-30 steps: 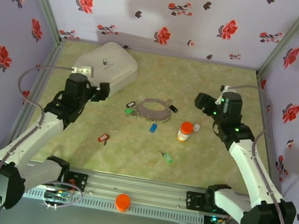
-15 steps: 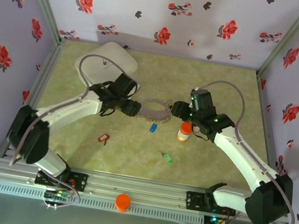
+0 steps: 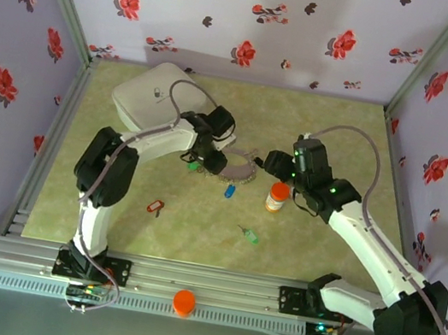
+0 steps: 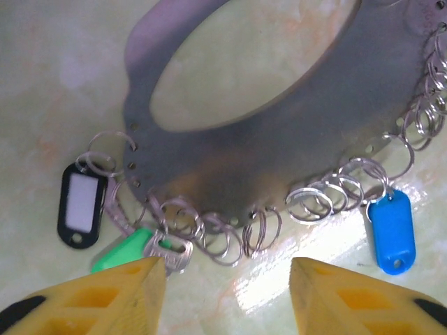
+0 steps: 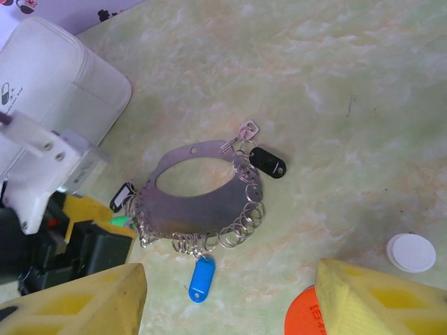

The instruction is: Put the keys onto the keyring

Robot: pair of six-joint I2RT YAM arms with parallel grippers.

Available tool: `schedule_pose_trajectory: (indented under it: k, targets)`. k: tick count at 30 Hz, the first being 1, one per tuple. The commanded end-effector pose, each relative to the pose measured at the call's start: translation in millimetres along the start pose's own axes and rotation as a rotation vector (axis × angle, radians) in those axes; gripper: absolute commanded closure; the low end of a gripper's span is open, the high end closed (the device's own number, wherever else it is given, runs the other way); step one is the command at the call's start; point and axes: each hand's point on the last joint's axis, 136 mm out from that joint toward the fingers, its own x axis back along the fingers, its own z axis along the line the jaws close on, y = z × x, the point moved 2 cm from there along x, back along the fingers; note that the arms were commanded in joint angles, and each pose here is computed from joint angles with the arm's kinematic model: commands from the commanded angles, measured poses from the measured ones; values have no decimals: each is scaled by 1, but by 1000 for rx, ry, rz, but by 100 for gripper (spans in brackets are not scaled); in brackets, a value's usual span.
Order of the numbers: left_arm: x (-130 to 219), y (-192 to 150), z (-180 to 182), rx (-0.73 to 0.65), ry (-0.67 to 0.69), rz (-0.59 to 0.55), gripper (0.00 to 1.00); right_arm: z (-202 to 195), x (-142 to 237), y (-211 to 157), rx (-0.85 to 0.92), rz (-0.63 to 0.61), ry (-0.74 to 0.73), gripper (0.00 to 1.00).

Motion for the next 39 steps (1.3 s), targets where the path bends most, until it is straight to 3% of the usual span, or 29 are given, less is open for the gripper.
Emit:
schedule_pose_trajectory:
  k: [1,4,8,17,19,39]
  targets:
    - [-6,5,-7,-12,-28,40,55,-5,1,-1,-27,-20,-17,34]
    - [-18,7,-5,-16,-19,55,64,-5,2,-1,-26,-21,-15,34]
    - [-29,6,-8,-22,-35,78,68,-6,0,-1,-24,-22,-20,34]
    - [-39,-3,-14,-30,-72,118,70,-3,-3,-1,-35,-21,-4,33]
    - [-41,-5,-14,-28,-72,125,75,-4,-3,-1,-34,-21,-8,33]
    - [-48,-15,-4,-32,-4,160,84,-6,-3,-3,-48,-19,-1,33]
